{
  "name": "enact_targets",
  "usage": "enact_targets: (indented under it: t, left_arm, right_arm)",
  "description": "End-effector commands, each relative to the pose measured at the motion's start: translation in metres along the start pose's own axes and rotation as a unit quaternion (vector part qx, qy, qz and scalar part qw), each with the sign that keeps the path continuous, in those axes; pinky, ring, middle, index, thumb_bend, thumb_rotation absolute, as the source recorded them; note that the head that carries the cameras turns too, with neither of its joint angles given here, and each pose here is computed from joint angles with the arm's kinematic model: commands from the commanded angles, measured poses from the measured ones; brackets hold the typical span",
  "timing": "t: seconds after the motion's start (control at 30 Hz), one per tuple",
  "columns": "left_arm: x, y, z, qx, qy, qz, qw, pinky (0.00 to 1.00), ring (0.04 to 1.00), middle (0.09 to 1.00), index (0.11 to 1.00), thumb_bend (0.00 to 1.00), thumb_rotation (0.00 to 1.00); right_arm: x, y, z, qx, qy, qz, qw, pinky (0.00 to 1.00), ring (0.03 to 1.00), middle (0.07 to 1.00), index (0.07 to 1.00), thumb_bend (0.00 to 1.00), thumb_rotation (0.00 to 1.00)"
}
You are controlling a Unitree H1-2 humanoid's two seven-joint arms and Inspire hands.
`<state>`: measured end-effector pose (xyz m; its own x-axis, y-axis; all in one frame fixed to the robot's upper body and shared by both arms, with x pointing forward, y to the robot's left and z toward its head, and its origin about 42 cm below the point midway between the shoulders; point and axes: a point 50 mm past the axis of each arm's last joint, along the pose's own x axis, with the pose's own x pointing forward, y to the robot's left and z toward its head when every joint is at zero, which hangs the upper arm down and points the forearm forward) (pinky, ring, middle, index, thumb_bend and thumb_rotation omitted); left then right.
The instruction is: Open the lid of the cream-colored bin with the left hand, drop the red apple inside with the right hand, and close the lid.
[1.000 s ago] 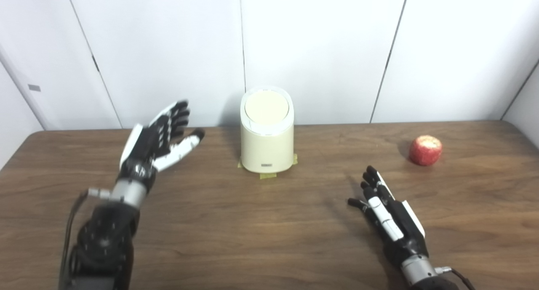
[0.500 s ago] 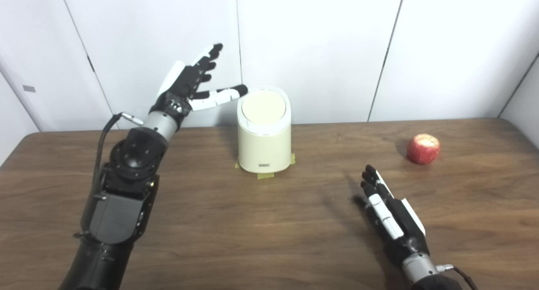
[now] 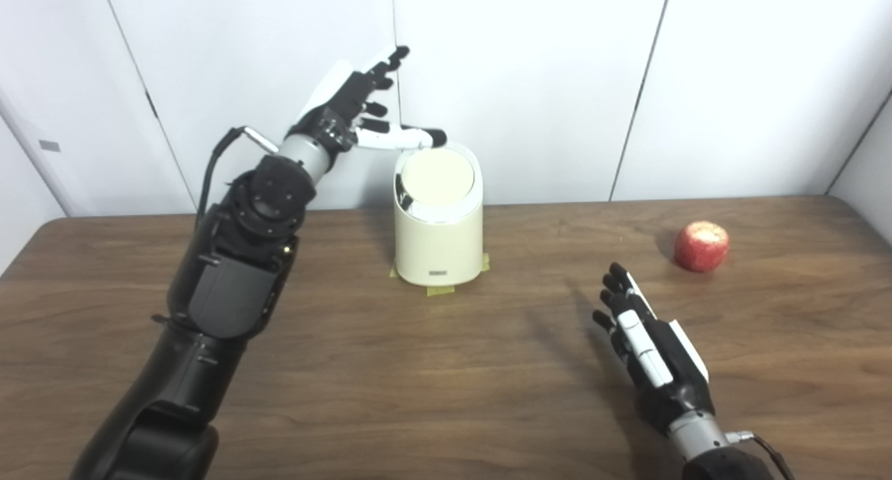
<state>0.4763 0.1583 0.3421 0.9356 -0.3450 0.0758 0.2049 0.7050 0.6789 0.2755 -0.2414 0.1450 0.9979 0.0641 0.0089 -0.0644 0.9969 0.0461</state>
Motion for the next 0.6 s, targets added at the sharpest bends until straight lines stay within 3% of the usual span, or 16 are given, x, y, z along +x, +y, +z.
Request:
enact_targets:
  t: [0.0, 0.23, 0.57]
  left_arm:
    - [0.010, 0.021, 0.028, 0.029, -0.035, 0.025, 0.999, 0.84, 0.949, 0.976, 1.000, 0.86, 0.25]
    - [0.022, 0.013, 0.025, 0.069, -0.031, 0.019, 0.997, 0.85, 0.958, 0.961, 0.986, 0.86, 0.20]
    - [0.031, 0.002, 0.020, 0.150, -0.028, 0.006, 0.988, 0.82, 0.945, 0.960, 0.985, 0.88, 0.15]
  right_arm:
    - [0.014, 0.000, 0.028, -0.007, -0.062, 0.010, 0.998, 0.96, 1.000, 1.000, 1.000, 0.67, 0.79]
    - [0.035, -0.005, 0.043, 0.002, -0.095, 0.018, 0.995, 0.95, 1.000, 1.000, 1.000, 0.74, 0.74]
    - [0.056, -0.012, 0.060, -0.005, -0.129, 0.021, 0.991, 0.96, 1.000, 1.000, 1.000, 0.72, 0.74]
